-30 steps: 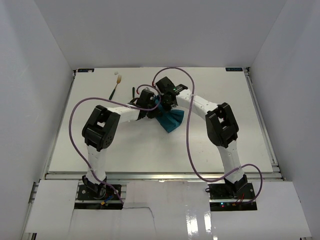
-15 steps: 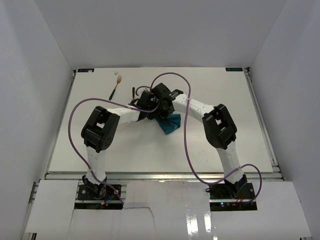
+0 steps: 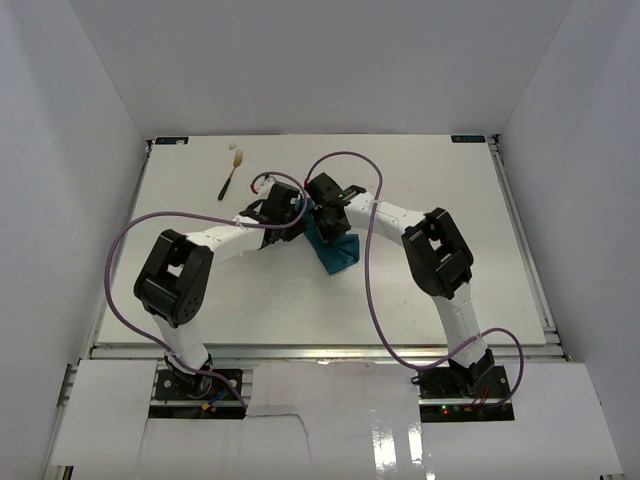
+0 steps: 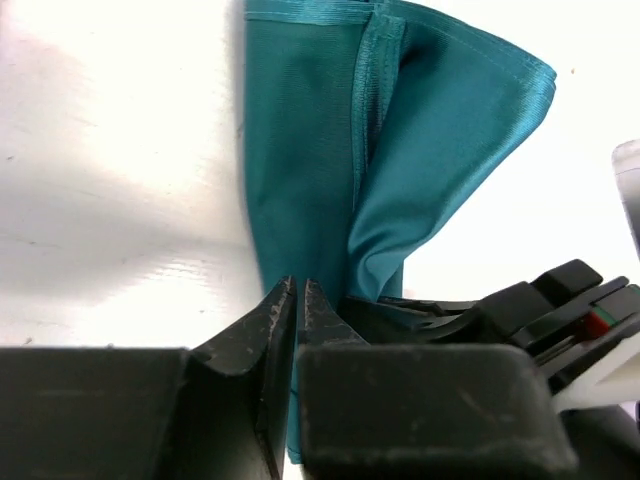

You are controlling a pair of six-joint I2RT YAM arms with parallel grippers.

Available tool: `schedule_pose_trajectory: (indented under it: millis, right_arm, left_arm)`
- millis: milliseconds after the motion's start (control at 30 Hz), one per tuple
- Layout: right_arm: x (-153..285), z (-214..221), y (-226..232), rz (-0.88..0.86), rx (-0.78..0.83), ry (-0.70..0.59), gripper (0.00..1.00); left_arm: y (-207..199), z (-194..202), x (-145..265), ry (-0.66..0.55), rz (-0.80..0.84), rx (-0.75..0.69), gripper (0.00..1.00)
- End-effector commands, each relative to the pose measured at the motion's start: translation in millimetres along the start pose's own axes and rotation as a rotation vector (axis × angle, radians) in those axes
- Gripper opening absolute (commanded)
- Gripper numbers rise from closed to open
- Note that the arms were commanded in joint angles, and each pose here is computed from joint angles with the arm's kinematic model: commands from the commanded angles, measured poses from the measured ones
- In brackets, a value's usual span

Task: Fold the napkin into a case and place the utensils inside
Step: Insert the spoon into the napkin.

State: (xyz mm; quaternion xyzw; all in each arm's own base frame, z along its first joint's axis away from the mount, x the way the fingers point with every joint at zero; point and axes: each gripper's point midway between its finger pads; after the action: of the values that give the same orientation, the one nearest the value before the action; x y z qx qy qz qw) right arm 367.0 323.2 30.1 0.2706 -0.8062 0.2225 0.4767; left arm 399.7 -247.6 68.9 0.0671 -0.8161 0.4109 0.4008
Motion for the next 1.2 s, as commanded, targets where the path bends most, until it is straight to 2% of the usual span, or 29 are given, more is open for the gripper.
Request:
schedule_pose_trajectory:
  millis: [0, 267, 533, 800, 967, 1167]
  right_arm:
    - [-6, 7, 5, -0.002, -0.023, 0.017, 0.08]
    - [7, -8, 1, 0.009, -0.018, -0.026, 0.08]
    - [21, -27, -1, 0.007, 0.014, -0.081, 0.08]
    - [33, -44, 3, -0.024, 0.01, -0.117, 0.09]
    - [20, -35, 15, -0.073, -0.005, -0.082, 0.1]
    - [-5, -4, 33, -0.145, -0.065, 0.003, 0.14]
  left_arm:
    - [7, -6, 5, -0.034, -0.01, 0.038, 0.16]
    - [9, 14, -29, 0.042, -0.011, 0.02, 0.04]
    - [13, 22, -42, 0.07, -0.024, 0.017, 0.02]
    - [17, 26, -37, 0.073, -0.033, 0.023, 0.0]
    - [21, 27, -35, 0.068, -0.046, 0.033, 0.0]
    - [27, 22, -27, 0.044, -0.067, 0.047, 0.0]
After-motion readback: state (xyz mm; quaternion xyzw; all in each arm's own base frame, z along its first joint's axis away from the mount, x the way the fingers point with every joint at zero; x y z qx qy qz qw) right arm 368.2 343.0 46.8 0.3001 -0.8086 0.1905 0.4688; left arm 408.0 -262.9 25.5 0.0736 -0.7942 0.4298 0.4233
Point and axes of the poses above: each gripper's point midway between its finger pads, its own x axis back along the fingers, its own y axis along the line the jaws close on, z = x × y, and after that the axes turned 13 degrees about x, right-handed
